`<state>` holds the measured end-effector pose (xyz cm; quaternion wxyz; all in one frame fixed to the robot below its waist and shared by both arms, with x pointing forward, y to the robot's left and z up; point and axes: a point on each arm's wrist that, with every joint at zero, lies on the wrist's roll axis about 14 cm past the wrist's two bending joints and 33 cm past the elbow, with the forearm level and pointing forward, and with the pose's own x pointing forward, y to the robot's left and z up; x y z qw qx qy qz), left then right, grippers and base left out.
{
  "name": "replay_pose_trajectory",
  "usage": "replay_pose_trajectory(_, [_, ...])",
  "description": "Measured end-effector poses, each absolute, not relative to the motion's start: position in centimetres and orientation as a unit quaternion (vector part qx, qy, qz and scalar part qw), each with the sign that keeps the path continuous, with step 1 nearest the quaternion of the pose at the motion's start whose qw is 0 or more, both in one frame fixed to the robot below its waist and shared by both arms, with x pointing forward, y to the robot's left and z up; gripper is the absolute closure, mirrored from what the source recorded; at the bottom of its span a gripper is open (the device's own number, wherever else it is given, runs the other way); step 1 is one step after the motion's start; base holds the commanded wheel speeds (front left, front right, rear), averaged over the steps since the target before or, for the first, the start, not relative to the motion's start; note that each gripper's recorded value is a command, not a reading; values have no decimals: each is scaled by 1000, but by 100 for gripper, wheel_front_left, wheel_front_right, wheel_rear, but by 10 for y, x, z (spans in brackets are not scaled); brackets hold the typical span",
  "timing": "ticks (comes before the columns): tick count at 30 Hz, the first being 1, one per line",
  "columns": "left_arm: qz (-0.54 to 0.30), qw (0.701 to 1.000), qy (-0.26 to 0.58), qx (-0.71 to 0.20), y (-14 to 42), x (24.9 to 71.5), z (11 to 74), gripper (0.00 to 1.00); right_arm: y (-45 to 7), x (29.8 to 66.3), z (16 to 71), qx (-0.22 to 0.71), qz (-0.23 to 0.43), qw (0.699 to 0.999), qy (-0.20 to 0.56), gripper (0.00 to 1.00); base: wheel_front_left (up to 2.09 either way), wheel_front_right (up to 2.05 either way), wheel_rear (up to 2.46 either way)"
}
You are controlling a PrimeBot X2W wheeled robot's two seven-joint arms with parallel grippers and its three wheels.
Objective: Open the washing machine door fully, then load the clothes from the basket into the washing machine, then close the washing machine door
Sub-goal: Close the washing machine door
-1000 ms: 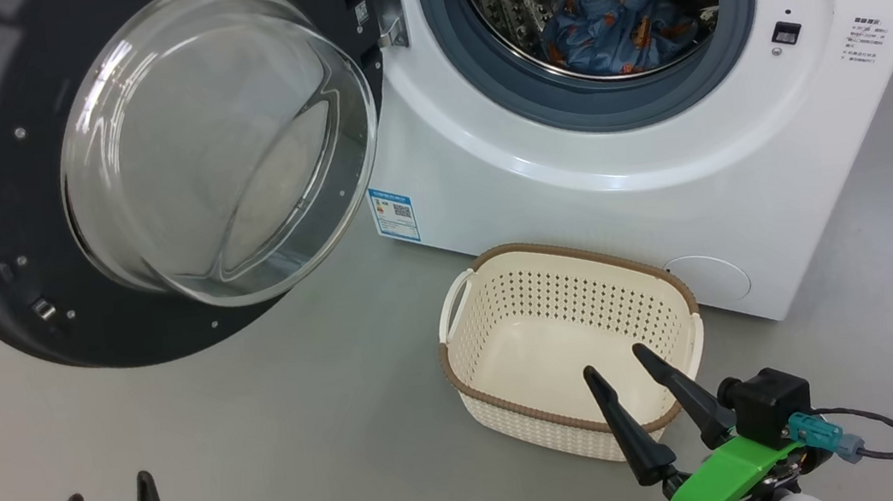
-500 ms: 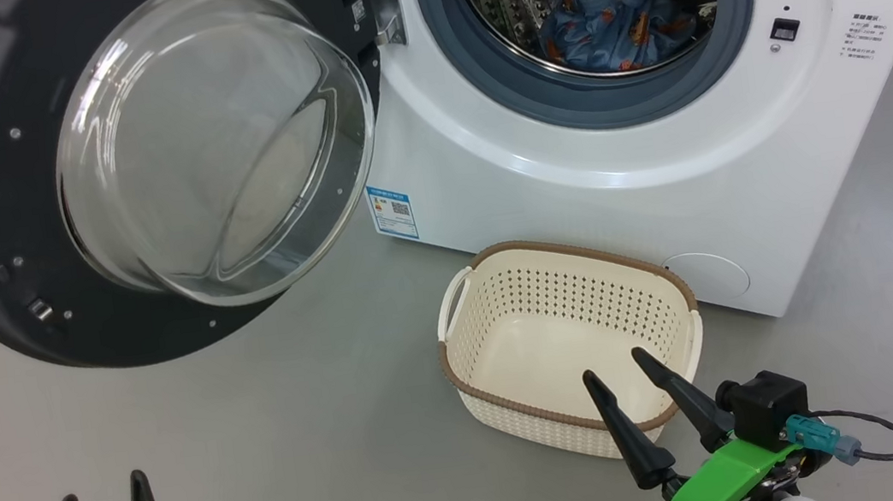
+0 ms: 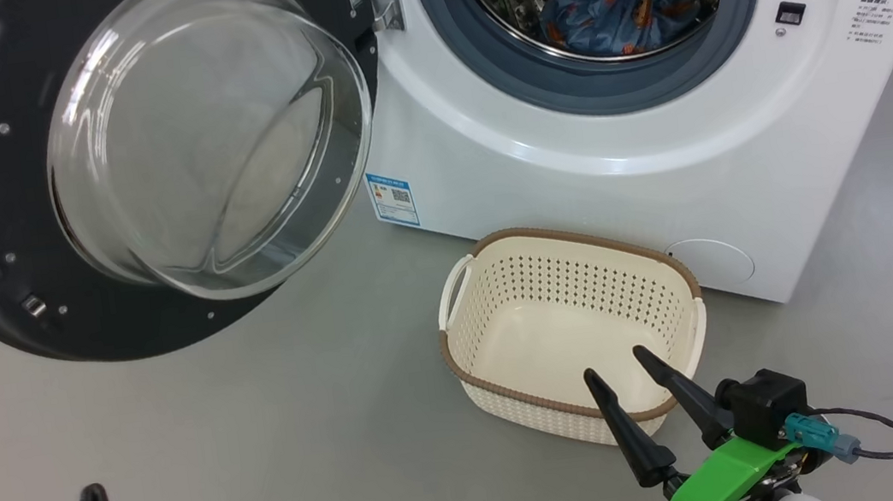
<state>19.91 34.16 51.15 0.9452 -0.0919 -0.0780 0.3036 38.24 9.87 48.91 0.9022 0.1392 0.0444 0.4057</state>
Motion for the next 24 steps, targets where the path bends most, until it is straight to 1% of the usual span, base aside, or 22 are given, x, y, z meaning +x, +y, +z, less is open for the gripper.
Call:
replay_pose_trajectory(8, [343, 930, -98, -87, 367, 188, 525, 100, 94, 391, 475, 123, 399, 907, 52, 0, 0, 0, 0])
replay_pose_trajectory(13, [370, 915, -138, -81, 396, 187, 549, 100, 91, 398, 461, 109, 396, 910, 60, 0, 0, 0, 0])
replay_pose_trajectory(19, [396, 898, -184, -61, 439, 195, 584, 100, 81, 418, 445, 91, 383, 916, 69, 0, 0, 0, 0])
replay_pose_trajectory(24, [389, 898, -205, -32, 469, 217, 617, 100, 74, 433, 434, 89, 372, 921, 77, 0, 0, 0, 0])
